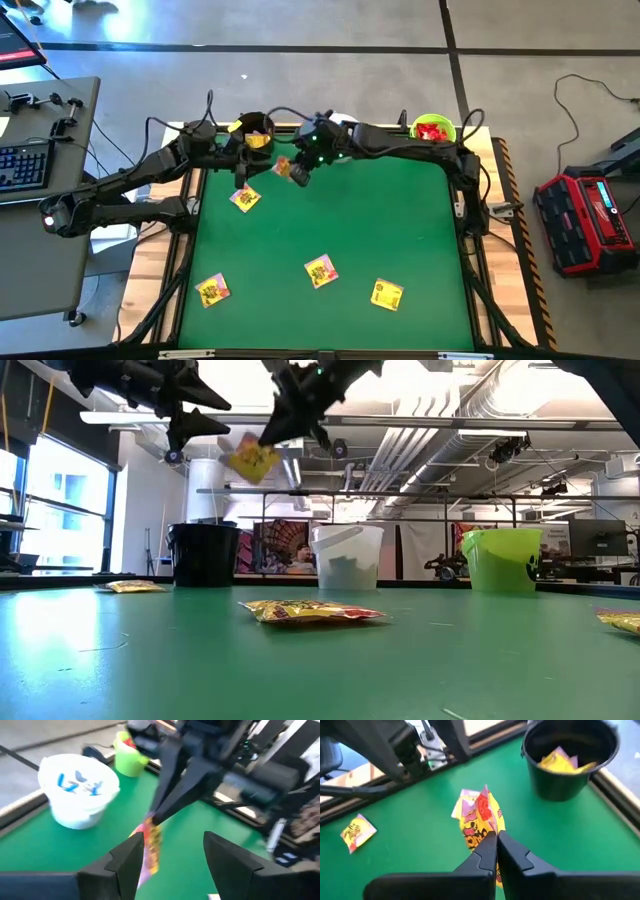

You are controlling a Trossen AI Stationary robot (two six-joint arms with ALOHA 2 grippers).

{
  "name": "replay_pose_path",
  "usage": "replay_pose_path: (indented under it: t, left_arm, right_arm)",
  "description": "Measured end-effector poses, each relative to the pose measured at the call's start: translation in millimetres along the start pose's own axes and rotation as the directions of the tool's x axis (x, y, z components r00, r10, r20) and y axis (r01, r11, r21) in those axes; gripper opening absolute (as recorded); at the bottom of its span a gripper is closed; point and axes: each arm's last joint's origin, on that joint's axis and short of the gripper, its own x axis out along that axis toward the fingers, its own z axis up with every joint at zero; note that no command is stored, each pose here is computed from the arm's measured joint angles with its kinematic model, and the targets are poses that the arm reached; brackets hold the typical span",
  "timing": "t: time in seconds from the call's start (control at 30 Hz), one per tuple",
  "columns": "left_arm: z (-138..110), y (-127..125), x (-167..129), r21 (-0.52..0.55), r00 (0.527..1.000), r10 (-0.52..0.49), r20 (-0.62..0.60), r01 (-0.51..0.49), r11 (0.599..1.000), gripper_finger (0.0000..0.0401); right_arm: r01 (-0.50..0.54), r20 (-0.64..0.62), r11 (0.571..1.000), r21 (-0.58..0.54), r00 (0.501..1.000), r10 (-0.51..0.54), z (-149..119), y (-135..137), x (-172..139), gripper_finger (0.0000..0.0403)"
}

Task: Sort candy by brand, put in halloween buckets
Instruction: Put the yellow candy into the black bucket

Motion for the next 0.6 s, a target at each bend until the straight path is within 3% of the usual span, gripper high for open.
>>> replay_pose_path:
  t: [0.17,0.6]
  left_arm:
    - [7,4,-4,0.081,0.998,0.047,0.033,-0.05,0.995,0.0215]
    - [16,2,-8,0.132,0.998,-0.032,0.049,0.026,0.991,0.0223]
  right_arm:
    - [0.004,0.049,1.0,-0.022,0.999,-0.003,19,3,-19,0.0]
    - [-0.01,0.098,0.999,-0.051,0.995,0.015,31,9,-31,0.0]
